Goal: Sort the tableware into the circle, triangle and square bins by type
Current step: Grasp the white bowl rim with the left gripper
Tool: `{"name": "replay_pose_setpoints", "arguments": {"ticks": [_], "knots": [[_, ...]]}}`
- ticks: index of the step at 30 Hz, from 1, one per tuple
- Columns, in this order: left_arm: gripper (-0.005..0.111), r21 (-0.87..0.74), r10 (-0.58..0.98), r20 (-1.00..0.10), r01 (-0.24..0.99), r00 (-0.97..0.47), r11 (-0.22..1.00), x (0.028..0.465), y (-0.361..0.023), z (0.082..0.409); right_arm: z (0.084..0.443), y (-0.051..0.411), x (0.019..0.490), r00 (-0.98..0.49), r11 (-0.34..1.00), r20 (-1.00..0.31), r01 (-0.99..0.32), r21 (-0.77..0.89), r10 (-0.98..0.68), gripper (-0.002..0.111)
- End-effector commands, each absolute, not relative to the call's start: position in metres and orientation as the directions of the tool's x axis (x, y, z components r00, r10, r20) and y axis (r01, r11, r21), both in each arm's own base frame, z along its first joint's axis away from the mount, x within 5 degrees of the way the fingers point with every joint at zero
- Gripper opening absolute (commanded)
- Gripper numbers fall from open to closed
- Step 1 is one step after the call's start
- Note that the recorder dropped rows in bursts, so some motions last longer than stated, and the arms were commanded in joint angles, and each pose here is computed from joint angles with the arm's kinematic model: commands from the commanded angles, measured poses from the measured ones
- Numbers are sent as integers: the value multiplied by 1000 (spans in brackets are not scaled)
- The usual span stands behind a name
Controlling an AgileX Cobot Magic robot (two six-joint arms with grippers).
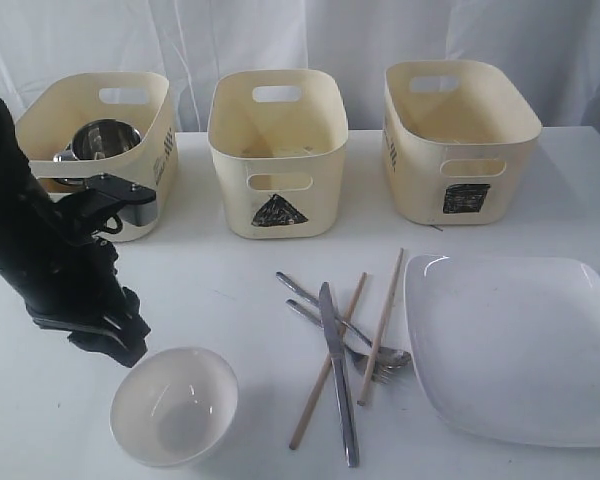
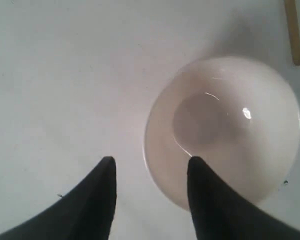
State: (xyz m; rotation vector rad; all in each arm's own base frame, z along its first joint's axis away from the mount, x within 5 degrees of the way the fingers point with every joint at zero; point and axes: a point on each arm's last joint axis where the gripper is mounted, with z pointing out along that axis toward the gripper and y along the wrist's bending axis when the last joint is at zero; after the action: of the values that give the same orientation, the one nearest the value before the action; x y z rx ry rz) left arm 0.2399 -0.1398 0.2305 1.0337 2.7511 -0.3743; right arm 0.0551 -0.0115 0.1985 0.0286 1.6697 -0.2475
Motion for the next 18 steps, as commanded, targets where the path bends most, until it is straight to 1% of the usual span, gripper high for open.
{"name": "replay_pose_setpoints", "arguments": {"ticks": [1,2,4,18], "knots": [[55,-170,618,-256,664,-743,728,240,-141,231,197,-11,55,-109,976,-986,163,-142,-125,0],[63,-178,616,-248,660,-748,730,241,-141,228,197,-11,55,-109,976,-986,163,-142,-125,0],[68,-195,605,-243,649,-758,735,241,-143,224,197,-11,55,-109,976,-986,163,-142,-125,0],[69,-249,590,-172,614,-789,749,245,-148,201,197,-11,55,-109,976,-986,163,-142,-125,0]]}}
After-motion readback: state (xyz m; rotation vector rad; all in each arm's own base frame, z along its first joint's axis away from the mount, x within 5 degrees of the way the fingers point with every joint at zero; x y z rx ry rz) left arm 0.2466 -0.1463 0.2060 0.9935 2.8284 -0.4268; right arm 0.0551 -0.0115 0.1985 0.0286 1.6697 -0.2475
